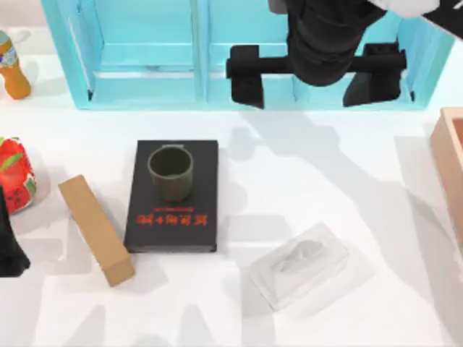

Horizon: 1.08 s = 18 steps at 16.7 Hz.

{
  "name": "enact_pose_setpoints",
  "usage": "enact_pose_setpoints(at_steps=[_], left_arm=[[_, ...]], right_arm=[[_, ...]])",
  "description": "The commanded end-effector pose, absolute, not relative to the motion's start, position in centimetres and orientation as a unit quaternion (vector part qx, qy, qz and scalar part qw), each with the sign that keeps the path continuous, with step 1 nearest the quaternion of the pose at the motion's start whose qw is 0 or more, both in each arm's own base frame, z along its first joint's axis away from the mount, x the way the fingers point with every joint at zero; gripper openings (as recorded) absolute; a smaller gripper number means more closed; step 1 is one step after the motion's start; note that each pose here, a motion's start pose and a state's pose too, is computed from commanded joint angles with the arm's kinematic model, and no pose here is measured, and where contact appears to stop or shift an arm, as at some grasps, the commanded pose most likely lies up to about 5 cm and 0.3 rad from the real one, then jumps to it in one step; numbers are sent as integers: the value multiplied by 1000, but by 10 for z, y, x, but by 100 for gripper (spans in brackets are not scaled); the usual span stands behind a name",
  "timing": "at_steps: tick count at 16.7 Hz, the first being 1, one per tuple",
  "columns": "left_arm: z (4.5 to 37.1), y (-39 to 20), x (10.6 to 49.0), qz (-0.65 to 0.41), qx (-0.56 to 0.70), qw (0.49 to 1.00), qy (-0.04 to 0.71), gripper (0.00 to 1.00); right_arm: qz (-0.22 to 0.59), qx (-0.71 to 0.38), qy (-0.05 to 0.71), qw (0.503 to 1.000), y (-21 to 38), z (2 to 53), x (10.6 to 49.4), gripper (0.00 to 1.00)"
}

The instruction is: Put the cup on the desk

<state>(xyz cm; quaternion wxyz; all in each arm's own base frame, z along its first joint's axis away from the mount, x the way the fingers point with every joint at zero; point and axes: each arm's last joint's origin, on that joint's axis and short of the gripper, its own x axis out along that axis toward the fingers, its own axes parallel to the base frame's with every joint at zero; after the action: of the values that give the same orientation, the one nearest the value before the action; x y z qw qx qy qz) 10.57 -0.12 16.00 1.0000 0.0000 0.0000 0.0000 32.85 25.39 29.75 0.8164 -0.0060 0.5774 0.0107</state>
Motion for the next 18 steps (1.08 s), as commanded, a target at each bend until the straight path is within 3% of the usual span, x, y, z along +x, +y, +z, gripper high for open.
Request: enact_pose_setpoints(at_steps=[8, 18], left_arm=[[160, -1, 106, 0, 0, 1000, 0, 100], [160, -1, 106, 0, 0, 1000, 0, 100]], right_arm=[[3, 7, 590, 808, 364, 264, 331, 100], [-2, 8, 594, 804, 381, 247, 324, 100]])
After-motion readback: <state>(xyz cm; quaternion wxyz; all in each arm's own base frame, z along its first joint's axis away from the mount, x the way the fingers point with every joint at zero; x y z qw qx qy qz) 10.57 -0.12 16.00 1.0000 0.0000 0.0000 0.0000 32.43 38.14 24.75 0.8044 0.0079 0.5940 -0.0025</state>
